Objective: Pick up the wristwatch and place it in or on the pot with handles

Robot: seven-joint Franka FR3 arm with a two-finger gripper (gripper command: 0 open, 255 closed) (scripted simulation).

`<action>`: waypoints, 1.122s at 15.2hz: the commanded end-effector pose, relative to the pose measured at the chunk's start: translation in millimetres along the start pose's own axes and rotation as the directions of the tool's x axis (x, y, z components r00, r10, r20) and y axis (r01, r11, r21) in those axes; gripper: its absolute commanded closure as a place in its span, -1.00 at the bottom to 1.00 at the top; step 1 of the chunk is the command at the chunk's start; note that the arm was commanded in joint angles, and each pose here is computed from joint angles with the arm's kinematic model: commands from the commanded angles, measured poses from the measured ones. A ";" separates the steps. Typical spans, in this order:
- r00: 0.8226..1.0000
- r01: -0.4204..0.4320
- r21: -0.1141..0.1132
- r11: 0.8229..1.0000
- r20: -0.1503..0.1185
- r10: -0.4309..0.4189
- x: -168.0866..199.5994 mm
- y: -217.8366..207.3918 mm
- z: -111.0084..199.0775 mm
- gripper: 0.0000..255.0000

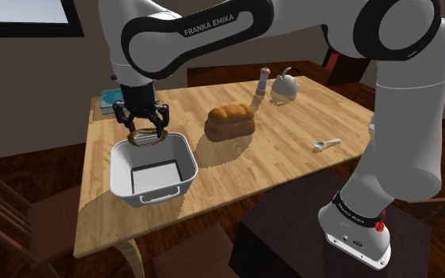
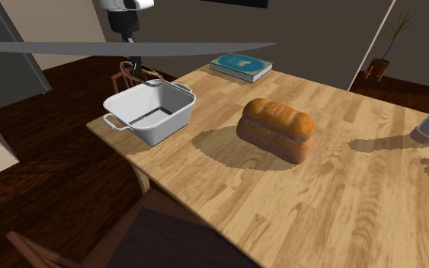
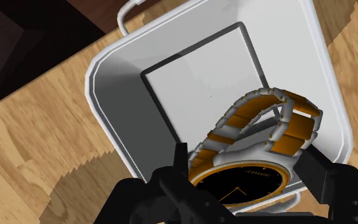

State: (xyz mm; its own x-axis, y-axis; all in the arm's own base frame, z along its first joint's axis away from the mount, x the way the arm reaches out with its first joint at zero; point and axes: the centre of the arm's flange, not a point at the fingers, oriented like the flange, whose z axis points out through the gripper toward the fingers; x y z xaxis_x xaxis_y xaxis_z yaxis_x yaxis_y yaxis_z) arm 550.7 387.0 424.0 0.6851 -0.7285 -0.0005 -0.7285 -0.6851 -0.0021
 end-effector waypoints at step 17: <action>1.000 0.000 0.000 1.000 0.000 0.000 1.0 0.1 72.7 1.00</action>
State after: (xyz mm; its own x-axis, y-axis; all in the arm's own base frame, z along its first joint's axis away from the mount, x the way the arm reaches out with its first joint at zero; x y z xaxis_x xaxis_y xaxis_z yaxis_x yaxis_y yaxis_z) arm 551.5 386.3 351.5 0.6849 -0.7286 -0.0005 -0.7286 -0.6849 -0.0021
